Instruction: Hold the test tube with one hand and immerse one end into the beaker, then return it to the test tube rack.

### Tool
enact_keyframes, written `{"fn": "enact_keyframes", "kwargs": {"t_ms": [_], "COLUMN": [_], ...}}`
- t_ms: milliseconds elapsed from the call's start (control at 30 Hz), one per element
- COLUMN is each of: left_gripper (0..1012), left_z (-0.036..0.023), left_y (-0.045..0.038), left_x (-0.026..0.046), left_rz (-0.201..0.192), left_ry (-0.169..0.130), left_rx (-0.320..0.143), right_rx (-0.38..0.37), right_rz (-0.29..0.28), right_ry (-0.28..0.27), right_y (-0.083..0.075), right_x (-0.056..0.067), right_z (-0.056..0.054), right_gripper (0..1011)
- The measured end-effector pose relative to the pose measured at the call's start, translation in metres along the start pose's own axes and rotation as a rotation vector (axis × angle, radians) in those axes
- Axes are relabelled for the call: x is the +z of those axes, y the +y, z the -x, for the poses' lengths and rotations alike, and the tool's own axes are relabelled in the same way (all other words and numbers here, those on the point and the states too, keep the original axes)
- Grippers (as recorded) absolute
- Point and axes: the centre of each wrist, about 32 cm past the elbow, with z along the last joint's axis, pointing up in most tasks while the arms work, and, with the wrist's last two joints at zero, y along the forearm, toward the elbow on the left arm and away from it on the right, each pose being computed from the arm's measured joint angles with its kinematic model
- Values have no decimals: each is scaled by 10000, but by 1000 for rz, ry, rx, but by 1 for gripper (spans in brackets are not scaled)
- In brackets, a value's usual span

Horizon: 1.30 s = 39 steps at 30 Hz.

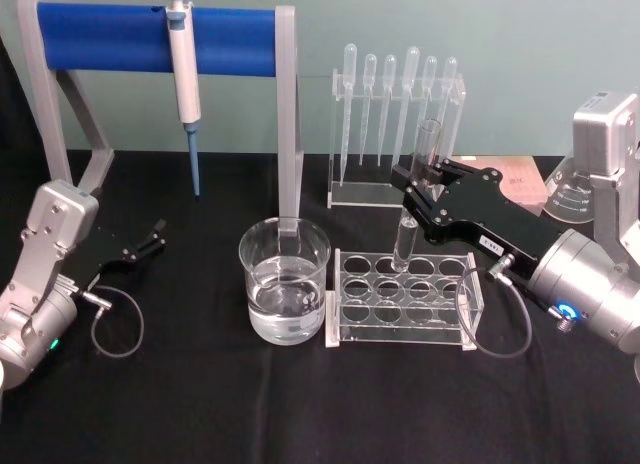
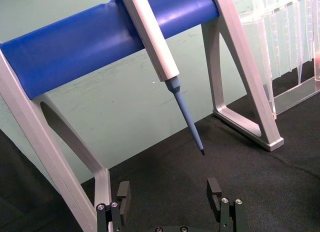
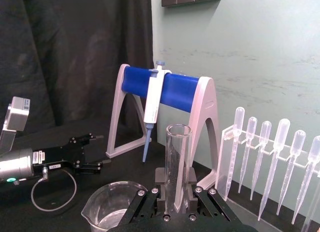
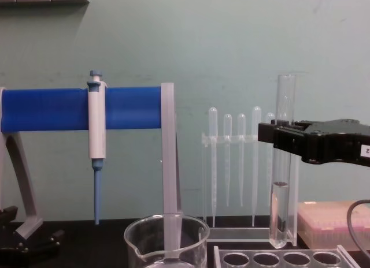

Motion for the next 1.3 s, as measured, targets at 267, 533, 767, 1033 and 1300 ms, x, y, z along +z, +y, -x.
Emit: {"fn": "enact_keyframes", "kwargs": {"t_ms": [267,533,767,1033,1300], "left_gripper": [1000,1000,1000,1000,1000], "left_z": [0,0,0,0,0], "left_y": [0,0,0,0,0], "left_x": [0,0,0,0,0], "left_rz": [0,0,0,0,0], "left_ry": [0,0,0,0,0], "left_rx": [0,0,0,0,0], "right_rx": [0,0,15,86,154], "right_rz": [0,0,-3,-23,-30], "right_ry": [0,0,3,7,-2], "right_y": [0,0,40,326,706], "right_x": [0,0,61,232,238], "right_z": [0,0,20,110,138], "right_gripper": [225,225,225,225,225]}}
